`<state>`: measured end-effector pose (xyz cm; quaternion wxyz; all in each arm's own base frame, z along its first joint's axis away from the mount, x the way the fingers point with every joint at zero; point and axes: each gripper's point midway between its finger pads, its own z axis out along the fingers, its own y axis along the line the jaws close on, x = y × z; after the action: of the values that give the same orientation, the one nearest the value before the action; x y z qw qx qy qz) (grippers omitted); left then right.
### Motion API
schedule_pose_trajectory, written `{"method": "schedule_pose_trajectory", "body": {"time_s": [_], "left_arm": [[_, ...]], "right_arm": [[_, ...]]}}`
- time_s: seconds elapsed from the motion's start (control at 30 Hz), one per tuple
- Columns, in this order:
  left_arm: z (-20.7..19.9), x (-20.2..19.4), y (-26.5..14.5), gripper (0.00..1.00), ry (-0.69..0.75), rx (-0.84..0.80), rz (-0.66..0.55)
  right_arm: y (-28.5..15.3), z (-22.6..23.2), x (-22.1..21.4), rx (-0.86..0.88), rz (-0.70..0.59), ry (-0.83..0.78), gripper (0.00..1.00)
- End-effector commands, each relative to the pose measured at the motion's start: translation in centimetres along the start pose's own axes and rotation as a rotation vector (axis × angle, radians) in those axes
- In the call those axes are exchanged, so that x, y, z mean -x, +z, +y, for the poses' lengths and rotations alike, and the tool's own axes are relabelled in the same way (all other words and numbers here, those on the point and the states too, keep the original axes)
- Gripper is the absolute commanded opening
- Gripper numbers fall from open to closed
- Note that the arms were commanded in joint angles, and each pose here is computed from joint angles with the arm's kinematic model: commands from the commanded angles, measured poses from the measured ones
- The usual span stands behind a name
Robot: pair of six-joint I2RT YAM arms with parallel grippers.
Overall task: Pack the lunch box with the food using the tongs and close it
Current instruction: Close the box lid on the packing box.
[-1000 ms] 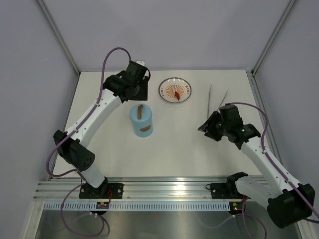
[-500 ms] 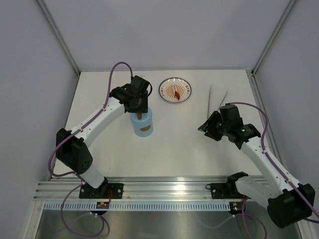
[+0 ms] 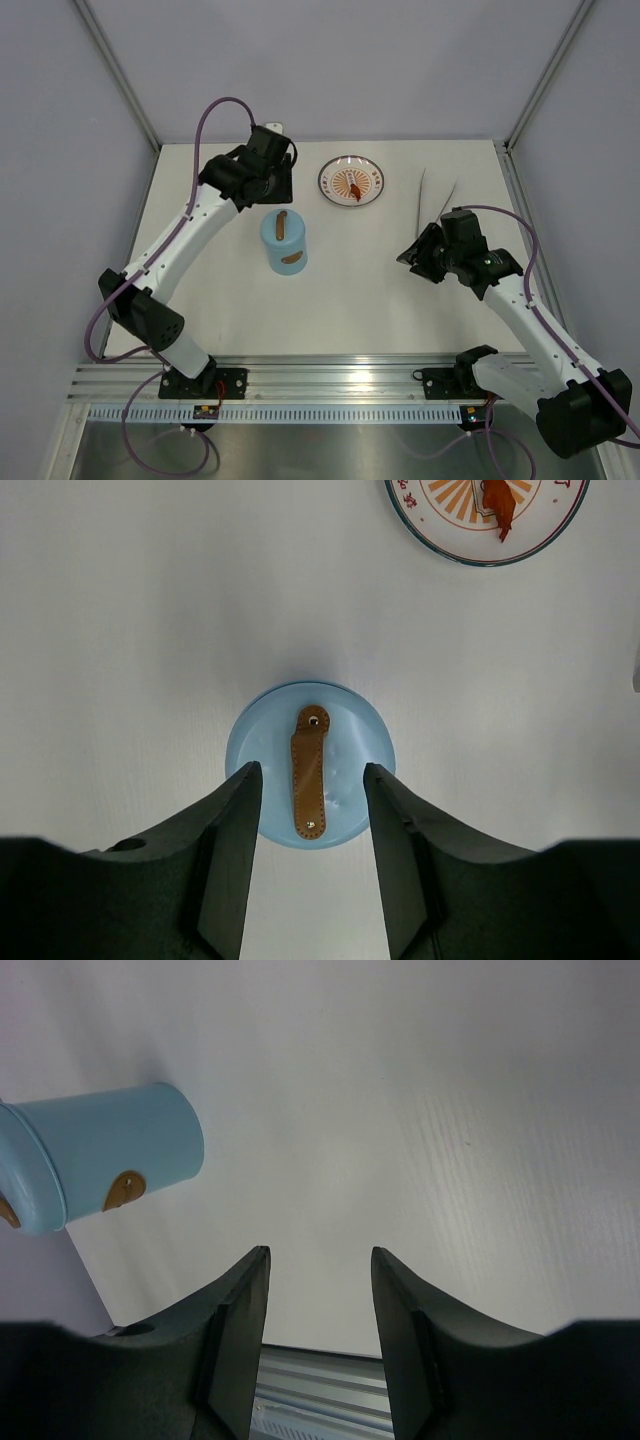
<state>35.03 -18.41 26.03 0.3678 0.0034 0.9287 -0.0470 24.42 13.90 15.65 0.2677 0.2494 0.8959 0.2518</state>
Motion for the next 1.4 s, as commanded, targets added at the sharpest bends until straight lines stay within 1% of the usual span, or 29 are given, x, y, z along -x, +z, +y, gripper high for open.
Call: {"method": "schedule_pose_trajectory", "body": {"time_s": [0.0,0.17,0.27,0.3,0.37,0.47,0.53,0.63,0.83,0.93,1.03,1.2,1.27,1.3,1.37], "left_arm": [[0.7,0.1,0.4,0.49,0.025,0.044,0.005],[0.1,-3.6,5.7,0.49,0.037,0.069,0.113],[-0.5,-8.0,9.3,0.48,0.057,0.053,0.251],[-0.4,-9.5,9.8,0.48,0.068,0.054,0.303],[-0.3,-10.6,10.3,0.45,0.073,0.068,0.353],[0.0,-8.3,8.6,0.45,0.080,0.081,0.286],[0.2,-4.9,6.0,0.46,0.070,0.080,0.188],[0.2,-1.3,2.8,0.47,0.062,0.066,0.090],[0.4,1.9,-1.6,0.48,0.033,0.021,-0.041],[0.5,1.8,-2.0,0.48,0.017,0.010,-0.061],[0.3,0.1,-0.2,0.49,0.012,0.013,-0.015],[-0.2,-4.8,5.7,0.49,0.035,0.046,0.140],[-0.3,-6.5,7.3,0.49,0.043,0.055,0.195],[-0.2,-7.9,8.5,0.49,0.054,0.067,0.242],[-0.4,-9.3,9.2,0.47,0.053,0.067,0.297]], "right_arm": [[-0.4,0.6,0.4,0.032,-0.014,0.006,0.52],[-0.6,0.5,0.3,0.030,-0.016,0.005,0.52],[-0.5,0.2,0.2,0.023,-0.013,0.006,0.52],[-0.7,0.2,0.2,0.022,-0.017,0.006,0.52],[-0.8,0.1,0.3,0.018,-0.023,0.005,0.52],[-1.1,-0.1,0.3,0.016,-0.032,0.008,0.53],[-0.9,-0.1,0.2,0.017,-0.028,0.009,0.53],[-0.7,0.1,0.2,0.019,-0.018,0.010,0.52],[-0.7,0.5,0.5,0.026,-0.024,0.009,0.52],[-0.6,0.4,0.6,0.021,-0.026,0.006,0.52],[-0.6,0.4,0.6,0.018,-0.022,0.006,0.52],[-0.8,0.4,0.5,0.018,-0.023,0.006,0.52],[-0.9,0.3,0.6,0.017,-0.030,0.005,0.52],[-1.0,0.2,0.5,0.014,-0.028,0.005,0.52],[-1.2,0.2,0.5,0.016,-0.033,0.006,0.52]]}}
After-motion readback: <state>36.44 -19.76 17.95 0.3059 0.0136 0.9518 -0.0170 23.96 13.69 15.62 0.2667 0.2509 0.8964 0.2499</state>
